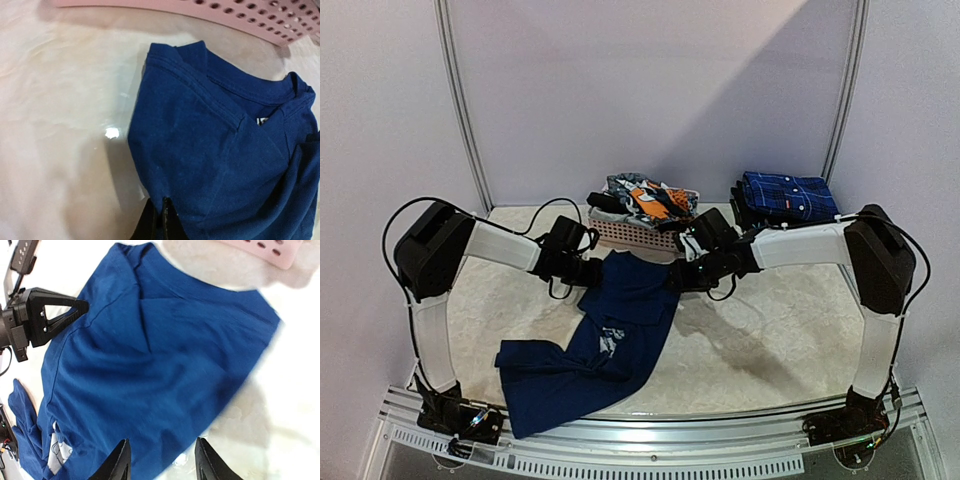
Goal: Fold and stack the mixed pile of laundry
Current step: Rotate the rectangle-folded T-shirt at the center of the board.
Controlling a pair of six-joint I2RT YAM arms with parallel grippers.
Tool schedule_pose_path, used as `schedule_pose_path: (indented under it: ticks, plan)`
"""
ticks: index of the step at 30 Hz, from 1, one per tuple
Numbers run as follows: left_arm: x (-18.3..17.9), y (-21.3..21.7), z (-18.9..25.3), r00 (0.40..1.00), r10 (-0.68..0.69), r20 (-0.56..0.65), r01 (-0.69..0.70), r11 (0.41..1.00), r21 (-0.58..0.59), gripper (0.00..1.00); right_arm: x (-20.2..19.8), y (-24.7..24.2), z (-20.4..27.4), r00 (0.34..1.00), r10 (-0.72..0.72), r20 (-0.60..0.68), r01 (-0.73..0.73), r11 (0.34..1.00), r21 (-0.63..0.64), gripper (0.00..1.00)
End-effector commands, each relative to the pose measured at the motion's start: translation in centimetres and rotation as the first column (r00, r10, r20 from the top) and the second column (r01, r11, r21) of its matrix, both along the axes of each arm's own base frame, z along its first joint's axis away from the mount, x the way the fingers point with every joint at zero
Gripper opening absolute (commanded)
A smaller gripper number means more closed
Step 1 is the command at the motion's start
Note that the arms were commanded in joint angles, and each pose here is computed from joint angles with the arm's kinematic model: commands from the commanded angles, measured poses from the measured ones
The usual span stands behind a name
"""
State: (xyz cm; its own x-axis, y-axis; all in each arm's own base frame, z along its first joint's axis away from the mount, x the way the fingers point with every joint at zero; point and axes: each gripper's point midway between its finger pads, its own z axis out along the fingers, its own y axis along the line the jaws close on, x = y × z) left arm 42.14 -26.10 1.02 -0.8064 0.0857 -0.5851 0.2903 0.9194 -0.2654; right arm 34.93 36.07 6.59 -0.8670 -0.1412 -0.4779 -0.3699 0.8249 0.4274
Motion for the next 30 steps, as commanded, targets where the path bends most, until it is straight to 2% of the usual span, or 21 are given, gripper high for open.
schedule_pose_path:
  ticks: [1, 10, 18, 30]
  plan:
    - [-1.2, 5.2, -2.5, 0.990, 0.118, -0.074, -0.111, 0.989, 0.096, 0.00, -0.3, -1.1, 1.4, 0.999, -0.017, 0.030, 0.018, 1.000, -0.023, 0.45]
    - [-1.2, 10.1, -2.1, 0.966, 0.253, -0.045, -0.246, 0.962, 0.122, 0.00, -0.5, -1.3, 1.9, 0.999, -0.016, 0.030, 0.017, 1.000, -0.020, 0.45]
    - [0.2, 15.3, -0.7, 0.904, 0.428, 0.007, -0.427, 0.900, 0.083, 0.00, -1.0, -1.2, 1.6, 1.000, -0.008, 0.014, 0.008, 1.000, -0.006, 0.45]
    - [2.6, 19.7, 1.3, 0.778, 0.628, 0.026, -0.624, 0.777, -0.082, 0.00, -1.5, -1.0, 1.1, 1.000, 0.000, -0.008, 0.000, 1.000, 0.015, 0.44]
